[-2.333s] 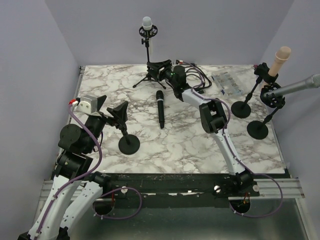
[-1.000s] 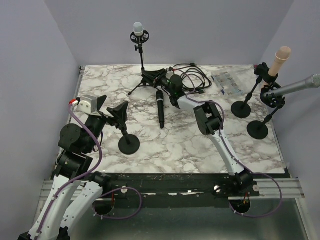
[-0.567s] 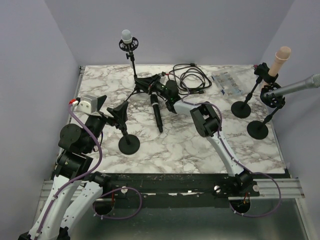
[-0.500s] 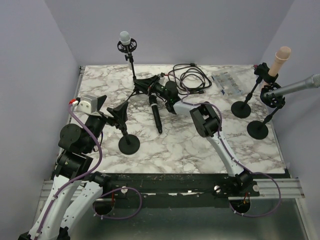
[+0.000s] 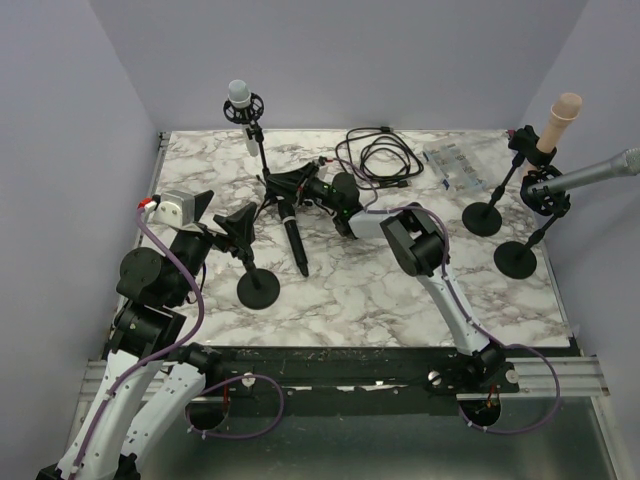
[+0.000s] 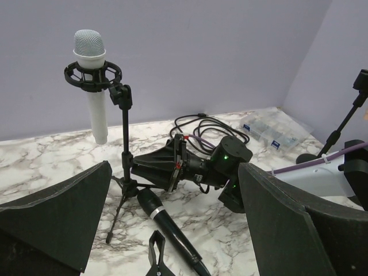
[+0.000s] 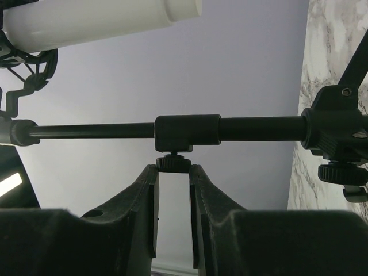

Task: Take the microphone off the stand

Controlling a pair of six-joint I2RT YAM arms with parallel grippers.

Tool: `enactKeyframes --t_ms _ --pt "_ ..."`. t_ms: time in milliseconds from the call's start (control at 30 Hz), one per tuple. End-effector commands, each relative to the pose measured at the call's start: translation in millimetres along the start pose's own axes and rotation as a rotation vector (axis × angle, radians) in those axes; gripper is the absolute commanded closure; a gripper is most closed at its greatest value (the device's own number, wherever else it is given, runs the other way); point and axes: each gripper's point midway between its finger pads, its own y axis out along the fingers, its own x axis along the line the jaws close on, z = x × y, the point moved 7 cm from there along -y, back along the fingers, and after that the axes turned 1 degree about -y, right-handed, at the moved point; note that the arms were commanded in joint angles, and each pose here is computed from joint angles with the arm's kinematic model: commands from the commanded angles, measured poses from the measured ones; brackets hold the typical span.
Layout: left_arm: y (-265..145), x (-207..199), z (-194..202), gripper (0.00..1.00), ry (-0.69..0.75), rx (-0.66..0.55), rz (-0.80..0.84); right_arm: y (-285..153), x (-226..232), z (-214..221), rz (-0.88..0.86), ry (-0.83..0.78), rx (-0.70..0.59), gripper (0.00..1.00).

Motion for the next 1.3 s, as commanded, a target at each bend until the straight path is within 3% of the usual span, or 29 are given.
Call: enactKeyframes --t_ms 0,300,500,800,1267 --pt "-1.3 -2.4 -2.6 0.05 -0.012 -0.009 0.02 -9.8 -13.5 17.4 0.054 -0.003 0.074 0.94" --pt "-1.9 -2.7 -3.3 0.05 -0.014 -0.012 0.021 -14.3 -26.2 16.9 0.156 -0.077 0.051 0.99" --pt "-2.5 -1.3 -2.9 0.05 -0.012 -0.013 0.01 -21.3 -45.2 8.8 0.365 -0.231 -0.021 0.99" --pt "-3.4 0.8 -4.1 0.05 -0.009 -0.021 -0.009 -31.1 -35.1 -9.2 0.76 -0.724 -0.13 0.99" --pt "-7.2 18.1 -6.1 0.05 0.0 -0.057 -0.133 -19.1 15.6 28.5 1.102 -1.565 -0.276 0.99"
